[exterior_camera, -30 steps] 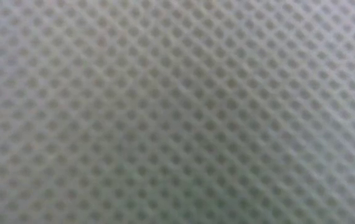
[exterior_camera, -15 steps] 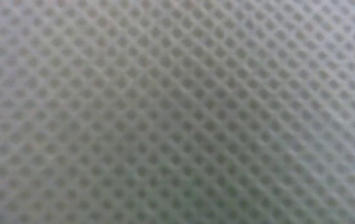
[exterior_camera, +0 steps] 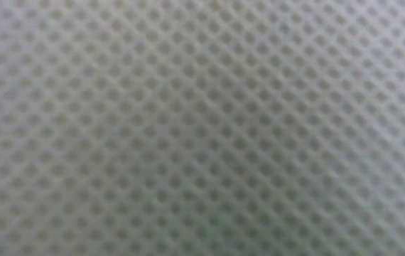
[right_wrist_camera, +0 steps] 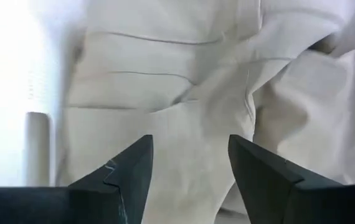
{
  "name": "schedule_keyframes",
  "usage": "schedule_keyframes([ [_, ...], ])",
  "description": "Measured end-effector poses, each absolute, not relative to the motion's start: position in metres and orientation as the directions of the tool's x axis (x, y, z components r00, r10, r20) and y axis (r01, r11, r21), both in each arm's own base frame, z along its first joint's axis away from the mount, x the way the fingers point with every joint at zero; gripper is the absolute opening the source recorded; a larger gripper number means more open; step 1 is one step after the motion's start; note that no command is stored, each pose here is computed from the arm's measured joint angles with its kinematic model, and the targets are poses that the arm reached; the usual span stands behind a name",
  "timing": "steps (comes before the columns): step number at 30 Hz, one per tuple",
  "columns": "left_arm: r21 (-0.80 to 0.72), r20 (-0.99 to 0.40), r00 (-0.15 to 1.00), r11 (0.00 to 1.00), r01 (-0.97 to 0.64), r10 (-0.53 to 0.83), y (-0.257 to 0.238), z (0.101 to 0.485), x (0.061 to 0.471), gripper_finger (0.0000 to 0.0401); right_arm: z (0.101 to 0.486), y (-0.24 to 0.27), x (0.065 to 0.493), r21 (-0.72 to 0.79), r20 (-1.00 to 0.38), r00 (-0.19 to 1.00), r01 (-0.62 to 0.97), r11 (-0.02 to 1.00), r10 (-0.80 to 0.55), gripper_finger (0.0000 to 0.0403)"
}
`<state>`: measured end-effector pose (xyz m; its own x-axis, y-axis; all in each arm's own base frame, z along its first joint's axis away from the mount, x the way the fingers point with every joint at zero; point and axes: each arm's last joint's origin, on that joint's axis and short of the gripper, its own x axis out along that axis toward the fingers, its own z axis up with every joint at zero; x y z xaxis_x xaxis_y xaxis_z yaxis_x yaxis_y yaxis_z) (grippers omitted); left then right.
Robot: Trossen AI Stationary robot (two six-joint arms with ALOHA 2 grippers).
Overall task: Sort clothes
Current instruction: Put the brown short pants into the white bin, then put the white short into the laundry organizer
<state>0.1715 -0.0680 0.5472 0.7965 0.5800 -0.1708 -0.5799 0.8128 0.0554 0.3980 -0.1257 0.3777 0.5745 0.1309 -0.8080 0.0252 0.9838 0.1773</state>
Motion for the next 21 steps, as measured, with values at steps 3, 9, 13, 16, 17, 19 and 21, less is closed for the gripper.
schedule_keyframes([
  [3,0.064,-0.180,0.793,0.812,-0.580,0.581,-0.068,0.545,0.171,0.0185,0.398,-0.121,0.384,0.163,-0.781,0.613,0.017,0.986,0.118,0.0206],
  [9,0.070,-0.231,0.816,0.845,-0.530,0.530,-0.068,0.541,0.170,0.0185,0.443,-0.104,0.341,0.134,-0.733,0.673,-0.006,0.991,0.103,0.0204],
  [13,0.045,-0.280,0.827,0.867,-0.497,0.488,-0.069,0.536,0.169,0.0185,0.471,-0.082,0.303,0.087,-0.714,0.690,-0.079,0.993,0.118,0.0197],
  [16,0.023,-0.319,0.824,0.873,-0.487,0.468,-0.068,0.532,0.167,0.0185,0.486,-0.063,0.279,0.085,-0.710,0.689,-0.121,0.989,0.145,0.0192],
  [17,0.015,-0.330,0.823,0.875,-0.484,0.462,-0.068,0.531,0.167,0.0185,0.489,-0.055,0.272,0.090,-0.710,0.686,-0.137,0.986,0.160,0.0191],
  [19,0.005,-0.350,0.824,0.880,-0.474,0.446,-0.068,0.529,0.166,0.0185,0.495,-0.040,0.261,0.109,-0.706,0.682,-0.164,0.981,0.192,0.0188],
  [21,0.002,-0.359,0.826,0.885,-0.465,0.434,-0.069,0.528,0.167,0.0185,0.500,-0.023,0.254,0.135,-0.698,0.678,-0.193,0.972,0.231,0.0187],
])
